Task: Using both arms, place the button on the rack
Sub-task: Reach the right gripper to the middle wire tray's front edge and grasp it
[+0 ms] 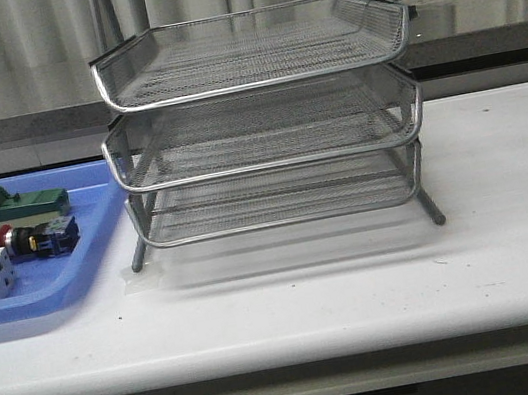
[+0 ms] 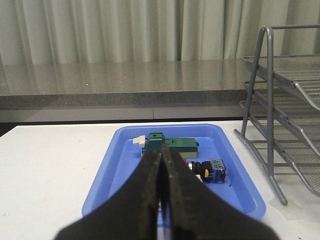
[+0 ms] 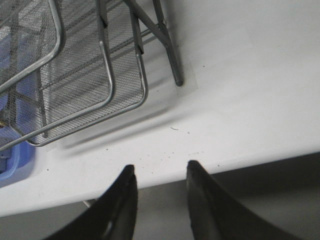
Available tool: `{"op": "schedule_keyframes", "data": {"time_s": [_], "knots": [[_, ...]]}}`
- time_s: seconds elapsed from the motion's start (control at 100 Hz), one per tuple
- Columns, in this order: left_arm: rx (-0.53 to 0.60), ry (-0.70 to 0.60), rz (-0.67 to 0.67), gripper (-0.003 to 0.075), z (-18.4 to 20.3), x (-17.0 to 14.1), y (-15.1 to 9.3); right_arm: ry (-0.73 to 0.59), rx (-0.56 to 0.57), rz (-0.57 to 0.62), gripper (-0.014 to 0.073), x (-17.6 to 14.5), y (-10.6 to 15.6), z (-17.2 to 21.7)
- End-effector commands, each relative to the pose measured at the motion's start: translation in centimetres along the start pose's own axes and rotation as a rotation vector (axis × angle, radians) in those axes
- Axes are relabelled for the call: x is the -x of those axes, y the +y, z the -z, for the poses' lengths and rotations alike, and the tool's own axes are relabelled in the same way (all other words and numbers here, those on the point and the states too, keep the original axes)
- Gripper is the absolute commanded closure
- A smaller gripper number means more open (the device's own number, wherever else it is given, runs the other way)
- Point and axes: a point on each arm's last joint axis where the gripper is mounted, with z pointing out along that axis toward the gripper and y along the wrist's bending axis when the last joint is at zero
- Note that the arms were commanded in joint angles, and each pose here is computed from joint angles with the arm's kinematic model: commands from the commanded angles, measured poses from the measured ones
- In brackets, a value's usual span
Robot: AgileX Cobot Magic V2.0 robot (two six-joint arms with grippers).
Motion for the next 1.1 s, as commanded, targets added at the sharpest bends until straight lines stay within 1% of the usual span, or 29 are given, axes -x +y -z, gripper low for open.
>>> {"op": "schedule_keyframes", "data": {"time_s": [0.0,0.17,0.28,0.31,0.37,0.38,0.39,0.6,0.84,1.09], "knots": [[-0.001,-0.079,0.007,0.0741,0.2,-0.3,0.0,-0.094,0.055,-0.011,0.0279,1.5,1.2,-0.5],[-0.001,-0.079,0.007,0.0741,0.2,-0.3,0.0,-0.052,0.088,-0.040,0.0279,1.2,1.9,-3.5],[-0.001,-0.079,0.007,0.0741,0.2,-0.3,0.0,-0.019,0.102,-0.039,0.0279,0.9,2.2,-5.2],[-0.001,-0.079,0.007,0.0741,0.2,-0.3,0.0,-0.011,0.109,-0.057,0.0279,0.9,2.3,-5.7],[-0.001,-0.079,0.007,0.0741,0.2,-0.3,0.0,0.004,0.122,-0.047,0.0279,1.0,2.4,-6.4],[-0.001,-0.079,0.007,0.0741,0.2,-0.3,0.0,0.005,0.131,-0.060,0.0279,1.1,2.5,-6.6],[-0.001,-0.079,0.007,0.0741,0.2,-0.3,0.0,0.007,0.135,-0.048,0.0279,1.1,2.6,-6.7],[-0.001,-0.079,0.007,0.0741,0.2,-0.3,0.0,0.030,0.246,-0.058,0.0279,1.8,3.8,-8.6],[-0.001,-0.079,0.007,0.0741,0.2,-0.3,0.0,0.081,0.283,-0.125,0.0279,1.4,3.4,-11.5],[-0.001,-0.079,0.007,0.0741,0.2,-0.3,0.0,0.128,0.307,-0.131,0.0279,1.1,3.2,-13.4]]}}
